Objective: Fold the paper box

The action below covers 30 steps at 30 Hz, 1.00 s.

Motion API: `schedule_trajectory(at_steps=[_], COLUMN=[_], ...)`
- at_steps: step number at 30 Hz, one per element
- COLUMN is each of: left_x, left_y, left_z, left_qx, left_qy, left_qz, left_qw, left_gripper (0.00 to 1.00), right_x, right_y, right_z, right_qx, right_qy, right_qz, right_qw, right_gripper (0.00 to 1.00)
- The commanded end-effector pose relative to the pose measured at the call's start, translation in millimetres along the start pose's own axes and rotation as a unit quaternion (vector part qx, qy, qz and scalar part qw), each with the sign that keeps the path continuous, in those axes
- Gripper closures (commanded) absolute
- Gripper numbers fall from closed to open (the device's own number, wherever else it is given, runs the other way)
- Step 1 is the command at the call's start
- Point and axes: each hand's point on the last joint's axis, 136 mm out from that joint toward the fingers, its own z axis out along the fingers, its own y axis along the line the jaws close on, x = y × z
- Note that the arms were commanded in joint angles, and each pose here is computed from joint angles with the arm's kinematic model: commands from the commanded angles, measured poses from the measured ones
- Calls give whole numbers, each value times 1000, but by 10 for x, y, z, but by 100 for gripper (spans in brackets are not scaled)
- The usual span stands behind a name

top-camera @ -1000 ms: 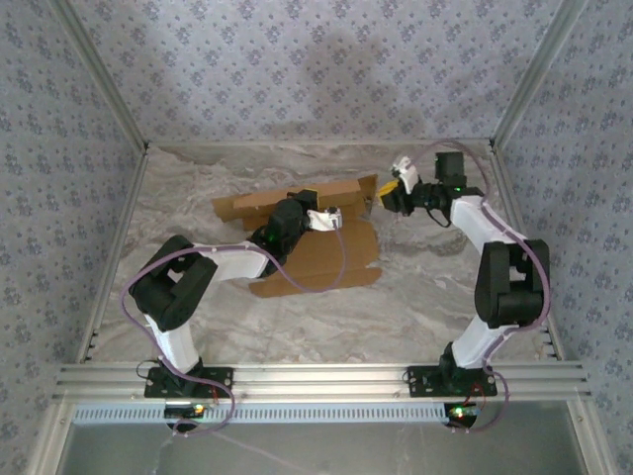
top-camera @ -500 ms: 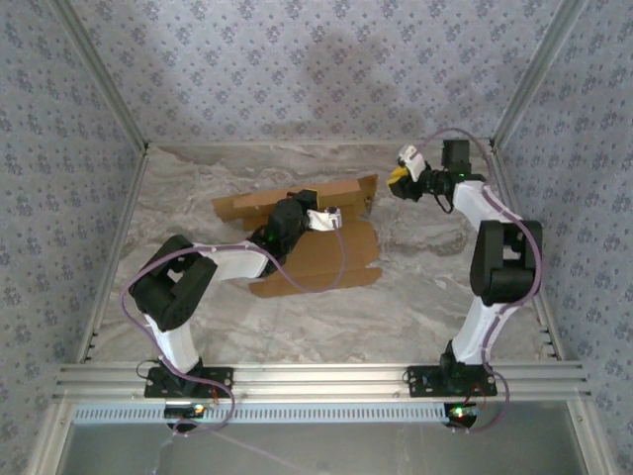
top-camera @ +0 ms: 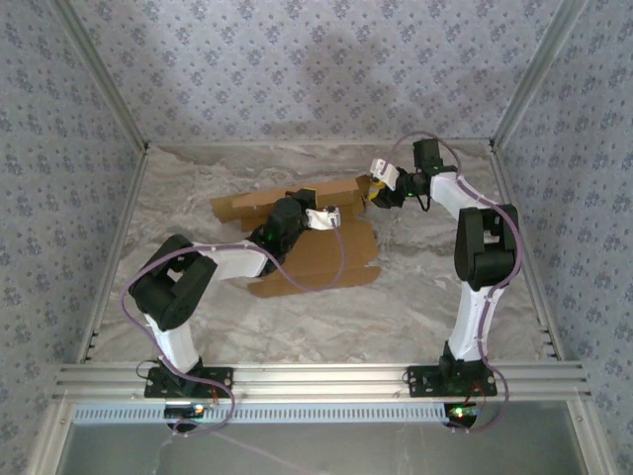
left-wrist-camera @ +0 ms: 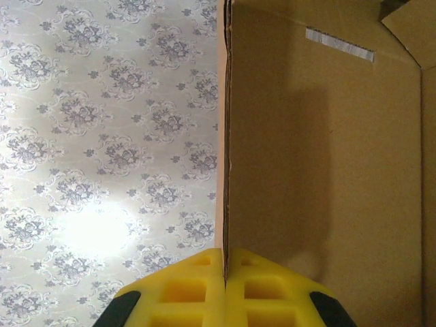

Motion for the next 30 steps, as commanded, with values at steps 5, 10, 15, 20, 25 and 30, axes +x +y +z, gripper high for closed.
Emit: schedule_trajectory(at_steps=[5, 10, 15, 20, 25, 30], left_x=[83, 152, 132, 43, -114, -178], left_y=[-436, -525, -567, -580, -488, -519], left_z=[36, 88, 108, 112, 36, -114], left_qx=[67, 60, 45, 36, 24, 65], left_qy=[11, 24, 30, 20, -3, -33], left_qz=[11, 38, 54, 74, 65, 43], left_qw=[998, 997, 997, 996, 998, 996], left_gripper=[100, 100, 100, 100, 100, 100], right_x=[-157, -218, -368, -613, -895, -863], right_y=[184, 385, 457, 582, 477, 239], right_z=[-41, -226, -499, -847, -1173, -1442], right_qx=[-29, -35, 13, 50, 146, 181], right_qy=[-10, -22, -66, -126, -185, -129], right_qz=[-33, -8, 42, 94, 144, 312], right_qw=[999, 999, 997, 986, 961, 924], right_gripper=[59, 60, 60, 61, 61, 62])
